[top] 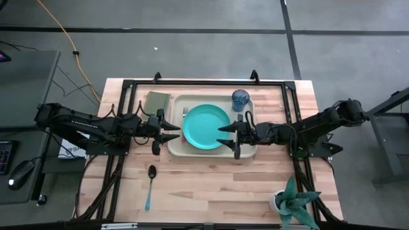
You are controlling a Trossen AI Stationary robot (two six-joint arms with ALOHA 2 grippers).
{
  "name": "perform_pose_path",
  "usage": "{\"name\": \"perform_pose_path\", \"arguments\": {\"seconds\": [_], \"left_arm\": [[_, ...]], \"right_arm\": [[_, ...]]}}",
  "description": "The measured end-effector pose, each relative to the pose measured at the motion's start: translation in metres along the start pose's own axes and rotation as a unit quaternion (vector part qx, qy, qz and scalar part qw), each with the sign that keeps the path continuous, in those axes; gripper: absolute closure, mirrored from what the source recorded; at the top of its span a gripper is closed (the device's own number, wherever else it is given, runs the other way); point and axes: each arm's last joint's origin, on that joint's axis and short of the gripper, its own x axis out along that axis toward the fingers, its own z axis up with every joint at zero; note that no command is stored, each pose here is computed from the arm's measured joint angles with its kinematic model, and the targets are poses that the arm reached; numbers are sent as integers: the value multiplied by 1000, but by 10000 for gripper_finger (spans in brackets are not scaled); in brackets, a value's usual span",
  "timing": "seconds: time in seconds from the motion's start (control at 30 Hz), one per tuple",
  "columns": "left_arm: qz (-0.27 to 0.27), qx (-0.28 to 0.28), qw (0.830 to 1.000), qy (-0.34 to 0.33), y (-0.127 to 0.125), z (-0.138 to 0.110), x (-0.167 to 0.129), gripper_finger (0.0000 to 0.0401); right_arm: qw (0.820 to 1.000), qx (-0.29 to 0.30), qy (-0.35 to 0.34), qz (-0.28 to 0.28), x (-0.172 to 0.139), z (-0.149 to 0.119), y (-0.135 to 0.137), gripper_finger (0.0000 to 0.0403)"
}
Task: Pick and place plate/cup/fork/spoon on tray
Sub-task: Put the blue spoon on the left side of the pink fork
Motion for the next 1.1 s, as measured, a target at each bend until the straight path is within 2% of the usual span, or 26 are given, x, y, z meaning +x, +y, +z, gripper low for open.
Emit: {"name": "perform_pose_path", "arguments": {"seconds": [0.17, 0.23, 0.3, 0.43, 0.57, 0.67, 0.8, 1.1], "left_arm": [[-17, -18, 1000, 12, -4, -2, 0, 271], [-45, -37, 997, 57, -9, -7, -1, 271], [-60, -58, 987, 137, -17, -9, -3, 271], [-28, -69, 955, 287, -35, -12, -12, 271], [-13, -89, 908, 410, -53, -24, -23, 271], [21, -72, 867, 493, -60, -44, -30, 271], [82, -44, 839, 535, -65, -62, -30, 271], [74, -2, 829, 554, -77, -82, -17, 271]], "right_arm": [[1000, -2, 2, -1, 0, 0, 0, 176], [1000, -2, 11, -3, 0, -2, 0, 176], [1000, -4, 21, -4, 0, -4, -1, 176], [999, -9, 42, -7, 0, -8, -1, 176], [999, 1, 49, -9, 0, -10, -2, 176], [999, 0, 50, -9, 0, -10, -2, 176], [999, 1, 49, -10, 0, -10, -2, 176], [998, 0, 58, -12, 0, -12, -2, 176]]}}
